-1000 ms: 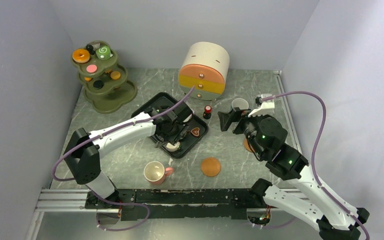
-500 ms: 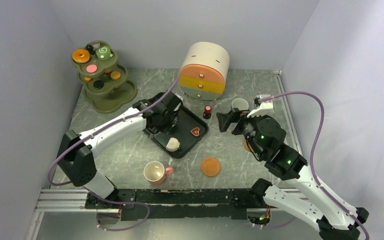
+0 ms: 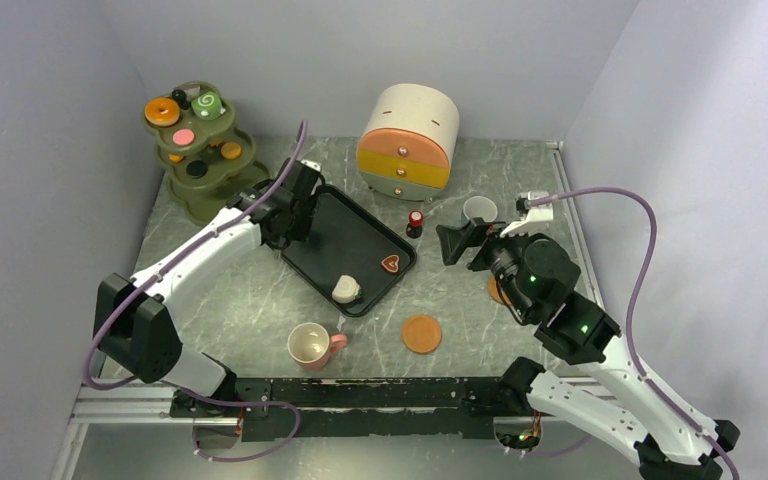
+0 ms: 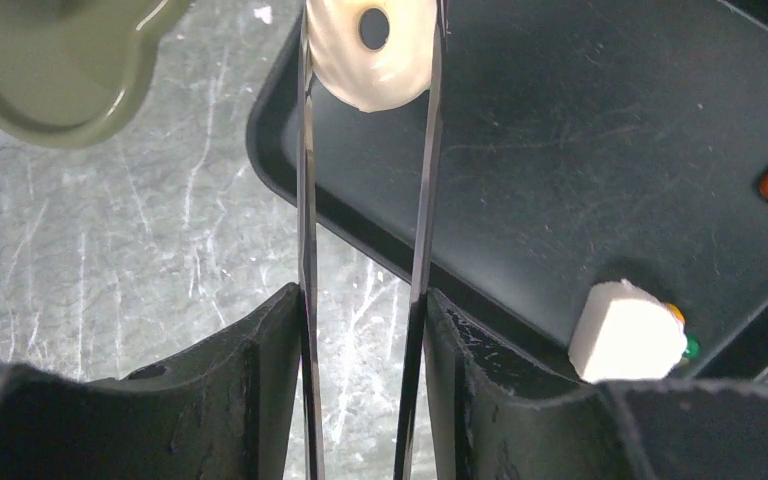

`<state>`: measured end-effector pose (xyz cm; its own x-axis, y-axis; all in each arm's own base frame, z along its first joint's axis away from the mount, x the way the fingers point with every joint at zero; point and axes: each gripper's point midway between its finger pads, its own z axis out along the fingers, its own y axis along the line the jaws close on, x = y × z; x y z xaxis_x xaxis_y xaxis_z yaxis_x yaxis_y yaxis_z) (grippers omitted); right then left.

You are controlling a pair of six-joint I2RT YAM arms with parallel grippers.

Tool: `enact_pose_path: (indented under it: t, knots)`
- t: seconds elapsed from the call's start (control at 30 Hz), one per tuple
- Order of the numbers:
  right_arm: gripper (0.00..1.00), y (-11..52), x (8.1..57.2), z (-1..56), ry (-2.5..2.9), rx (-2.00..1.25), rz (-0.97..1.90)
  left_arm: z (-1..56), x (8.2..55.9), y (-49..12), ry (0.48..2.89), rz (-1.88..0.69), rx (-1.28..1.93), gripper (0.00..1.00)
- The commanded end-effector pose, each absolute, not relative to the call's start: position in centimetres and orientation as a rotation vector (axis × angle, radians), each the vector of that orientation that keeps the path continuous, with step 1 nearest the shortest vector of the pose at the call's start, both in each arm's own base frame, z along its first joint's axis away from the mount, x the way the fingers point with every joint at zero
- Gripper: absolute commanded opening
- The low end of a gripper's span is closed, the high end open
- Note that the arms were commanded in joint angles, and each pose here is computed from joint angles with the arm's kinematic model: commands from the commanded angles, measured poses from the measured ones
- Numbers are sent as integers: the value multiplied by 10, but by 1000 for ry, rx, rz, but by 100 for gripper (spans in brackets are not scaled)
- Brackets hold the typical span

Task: Serve the afternoon tea
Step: Place the desert on the desert table.

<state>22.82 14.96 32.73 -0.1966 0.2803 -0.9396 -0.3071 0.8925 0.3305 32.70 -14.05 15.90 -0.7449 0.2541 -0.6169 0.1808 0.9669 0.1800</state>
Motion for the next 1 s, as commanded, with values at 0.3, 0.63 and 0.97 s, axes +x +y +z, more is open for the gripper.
enact_pose_path:
  t: [0.3, 0.63, 0.97]
  knots:
    - [95, 146, 225, 332, 1665, -7, 554, 178, 381, -100, 2320, 295, 98, 48]
    - [95, 146, 221, 339, 1648, -13, 574, 166, 415, -63, 2338, 381, 4, 48]
    - [95, 144, 221, 343, 1637, -5, 572, 145, 439, -35, 2358, 492, -20, 49]
